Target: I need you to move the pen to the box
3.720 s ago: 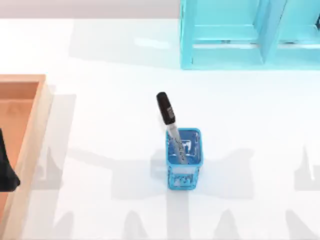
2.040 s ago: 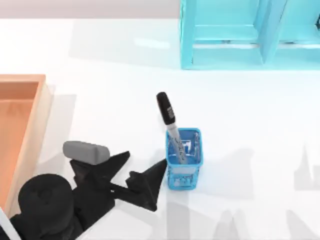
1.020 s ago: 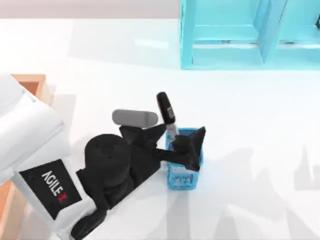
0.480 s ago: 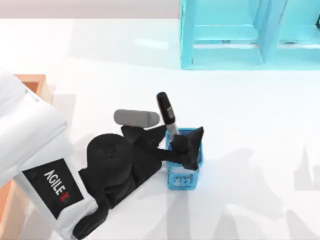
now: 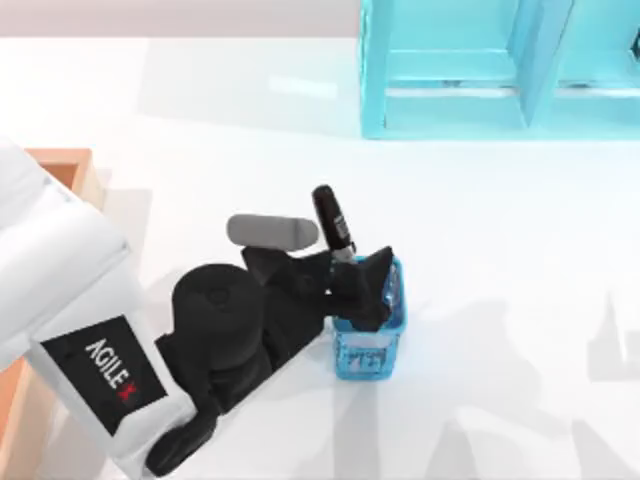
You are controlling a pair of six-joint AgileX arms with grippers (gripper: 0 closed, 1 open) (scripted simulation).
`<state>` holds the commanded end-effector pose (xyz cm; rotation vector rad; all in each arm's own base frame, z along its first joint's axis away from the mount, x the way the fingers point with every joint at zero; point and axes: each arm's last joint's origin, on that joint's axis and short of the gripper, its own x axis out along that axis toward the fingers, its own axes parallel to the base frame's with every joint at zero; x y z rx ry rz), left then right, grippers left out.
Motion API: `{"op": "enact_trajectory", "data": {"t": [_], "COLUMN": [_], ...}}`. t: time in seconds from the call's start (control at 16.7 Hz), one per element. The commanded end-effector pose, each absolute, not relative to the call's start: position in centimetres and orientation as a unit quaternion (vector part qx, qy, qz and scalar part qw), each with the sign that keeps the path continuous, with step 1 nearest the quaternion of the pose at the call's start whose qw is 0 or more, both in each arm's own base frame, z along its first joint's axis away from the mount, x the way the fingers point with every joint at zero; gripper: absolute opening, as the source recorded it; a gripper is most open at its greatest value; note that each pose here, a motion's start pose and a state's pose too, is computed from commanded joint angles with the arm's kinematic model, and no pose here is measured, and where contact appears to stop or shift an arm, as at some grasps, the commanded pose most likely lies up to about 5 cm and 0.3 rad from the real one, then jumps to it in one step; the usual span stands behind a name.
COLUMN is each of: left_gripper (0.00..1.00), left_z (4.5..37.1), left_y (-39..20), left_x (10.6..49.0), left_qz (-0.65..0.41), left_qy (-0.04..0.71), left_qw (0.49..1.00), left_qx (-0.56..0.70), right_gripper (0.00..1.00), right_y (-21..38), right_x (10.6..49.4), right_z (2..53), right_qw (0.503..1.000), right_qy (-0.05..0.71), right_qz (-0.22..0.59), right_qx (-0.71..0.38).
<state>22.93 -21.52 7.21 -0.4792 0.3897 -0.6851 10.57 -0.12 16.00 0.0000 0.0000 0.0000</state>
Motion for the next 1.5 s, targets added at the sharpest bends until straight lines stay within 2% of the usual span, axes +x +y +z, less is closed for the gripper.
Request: {"op": "enact_trajectory", "data": {"t": [0.06,0.12,0.54,0.78,1.2,1.5], "left_gripper": [0.02,0.00,0.00,0.00,0.00,0.00], "left_z": [7.2,7.2,7.2,8.7,15.8,21.1], "left_y": [-21.5,-21.5,-21.5,-20.9,-14.7,-8.8], "left_x": [22.9,22.9,22.9,23.8,26.2,24.8], "left_qz": [-0.331,-0.331,-0.331,-0.329,-0.326,-0.326], "left_qy": [0.188,0.188,0.188,0.169,0.173,0.177], "left_qw": [0.896,0.896,0.896,0.899,0.900,0.899], "left_qx": [-0.231,-0.231,-0.231,-0.236,-0.233,-0.234], "right_gripper": [1.00,1.00,1.00,1.00,1.00,1.00], "right_y": [-0.1,-0.1,-0.1,-0.1,-0.1,-0.1], "right_x": [10.6,10.6,10.6,10.6,10.6,10.6], "right_z": [16.0,16.0,16.0,16.0,16.0,16.0], "right_qw": [1.000,1.000,1.000,1.000,1.000,1.000], "right_qy": [0.000,0.000,0.000,0.000,0.000,0.000], "right_qz": [0.000,0.000,0.000,0.000,0.000,0.000], "right_qx": [0.000,0.000,0.000,0.000,0.000,0.000]}}
